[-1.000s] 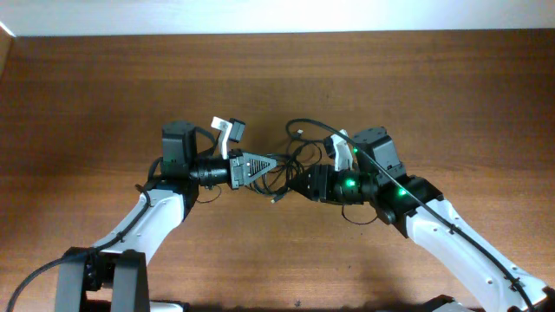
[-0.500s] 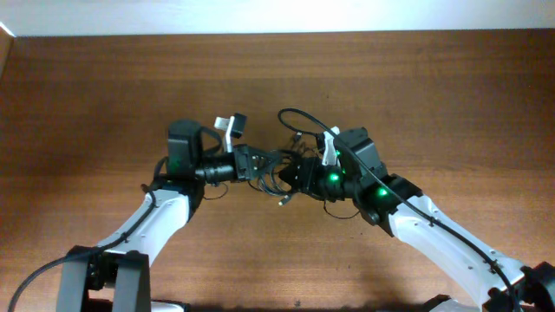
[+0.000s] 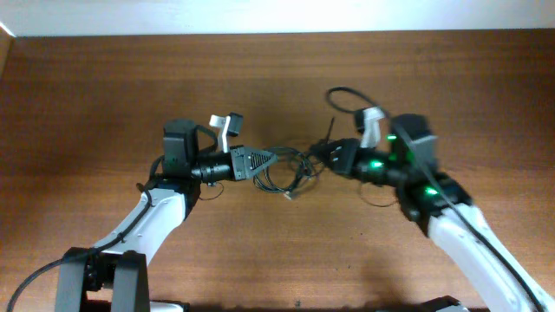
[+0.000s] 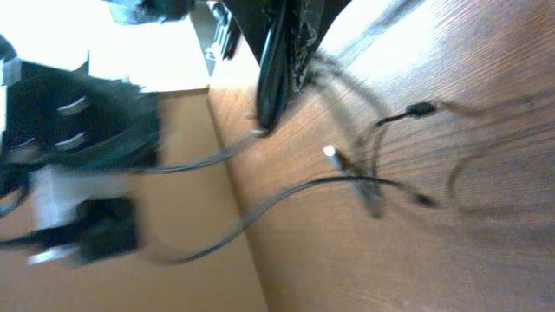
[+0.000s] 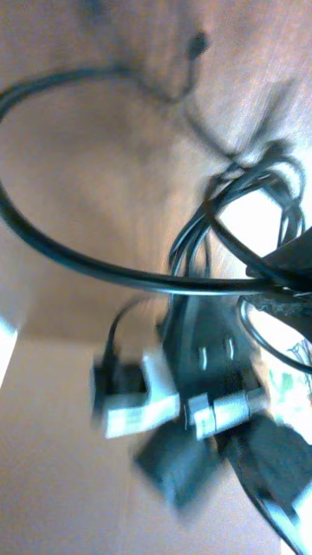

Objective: Untangle cables

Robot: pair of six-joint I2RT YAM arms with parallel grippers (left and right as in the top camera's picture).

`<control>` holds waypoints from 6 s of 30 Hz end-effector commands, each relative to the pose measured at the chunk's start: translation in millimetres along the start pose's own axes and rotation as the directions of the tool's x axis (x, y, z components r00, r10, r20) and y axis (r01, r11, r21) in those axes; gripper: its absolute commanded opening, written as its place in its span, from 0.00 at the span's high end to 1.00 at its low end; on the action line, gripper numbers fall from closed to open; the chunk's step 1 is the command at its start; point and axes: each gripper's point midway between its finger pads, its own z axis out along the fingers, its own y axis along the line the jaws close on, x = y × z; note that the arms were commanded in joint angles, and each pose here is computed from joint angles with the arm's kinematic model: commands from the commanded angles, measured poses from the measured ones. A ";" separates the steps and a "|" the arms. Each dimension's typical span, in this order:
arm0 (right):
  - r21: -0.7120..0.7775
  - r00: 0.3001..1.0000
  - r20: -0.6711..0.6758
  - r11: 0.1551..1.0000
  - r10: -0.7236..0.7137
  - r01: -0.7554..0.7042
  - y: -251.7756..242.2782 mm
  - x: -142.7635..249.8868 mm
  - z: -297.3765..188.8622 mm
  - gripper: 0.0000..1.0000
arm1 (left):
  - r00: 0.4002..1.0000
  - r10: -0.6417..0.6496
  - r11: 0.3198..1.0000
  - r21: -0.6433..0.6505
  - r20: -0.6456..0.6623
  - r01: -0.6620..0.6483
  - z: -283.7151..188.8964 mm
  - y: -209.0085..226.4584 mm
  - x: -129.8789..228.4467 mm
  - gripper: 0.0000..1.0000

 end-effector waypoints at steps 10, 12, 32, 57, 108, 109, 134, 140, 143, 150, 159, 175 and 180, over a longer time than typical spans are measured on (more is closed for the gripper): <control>0.220 0.985 0.160 0.970 0.072 -0.107 -68.1 -37.4 -36.8 0.96 | 0.878 0.479 0.810 0.392 -0.015 -0.436 -16.3 -64.8 30.7 1.00; 0.309 0.971 0.212 0.935 0.109 -0.173 -96.3 -44.2 -34.7 0.96 | 0.865 0.502 0.770 0.458 -0.008 -0.443 -21.6 -74.3 37.0 1.00; 0.533 0.944 -0.145 0.827 0.297 -0.178 -154.9 63.7 7.4 0.55 | 0.977 0.075 0.997 -0.051 0.198 -0.066 -7.3 -10.9 -51.2 1.00; 0.322 0.999 0.000 0.946 -0.032 0.030 -62.6 20.2 26.6 0.51 | 0.999 -0.034 0.987 0.156 0.033 0.028 -6.1 -46.3 -25.2 1.00; 0.585 0.811 0.109 0.696 -0.575 0.415 -18.1 -44.3 27.0 0.96 | 0.990 -0.027 0.942 0.328 -0.137 0.071 -17.7 -90.5 -8.0 1.00; 0.582 0.799 0.111 0.690 -0.591 0.429 -11.0 -47.5 24.8 0.96 | 0.992 -0.003 0.943 0.331 -0.128 0.046 -17.8 -90.3 -8.1 1.00; 0.092 0.965 0.132 0.972 -0.228 0.217 106.4 9.7 -23.1 0.96 | 0.810 -0.489 0.728 -0.360 0.324 0.583 -10.4 77.7 7.0 0.01; 0.104 0.972 0.121 0.976 -0.202 0.190 101.2 11.1 -20.1 0.96 | 0.800 -0.442 0.565 -0.567 0.406 0.600 -40.2 118.9 33.8 0.86; 0.160 0.970 0.144 0.972 -0.197 0.174 90.4 6.4 -22.0 0.96 | 0.777 -0.401 0.372 -0.689 0.485 0.622 -77.0 146.0 55.7 0.98; 0.469 0.963 0.190 0.880 -0.189 0.080 24.4 0.2 -40.9 0.96 | 0.689 -0.502 0.362 -0.597 0.522 0.716 -95.6 150.0 53.1 1.00; 0.841 0.954 0.218 0.536 -0.206 -0.076 -60.2 12.6 -114.3 0.96 | 0.739 -0.524 0.691 -0.295 0.425 0.660 -109.2 118.4 -7.4 1.00; 0.493 0.961 -0.231 0.833 -0.153 0.251 -26.8 60.8 -0.6 0.96 | 0.960 0.135 0.957 0.220 0.247 -0.191 -59.7 -79.8 -79.0 1.00; 0.250 0.952 -0.185 0.925 -0.244 0.286 25.5 49.6 23.6 0.96 | 0.965 0.219 0.938 0.243 0.145 -0.249 -21.7 -85.0 -48.6 1.00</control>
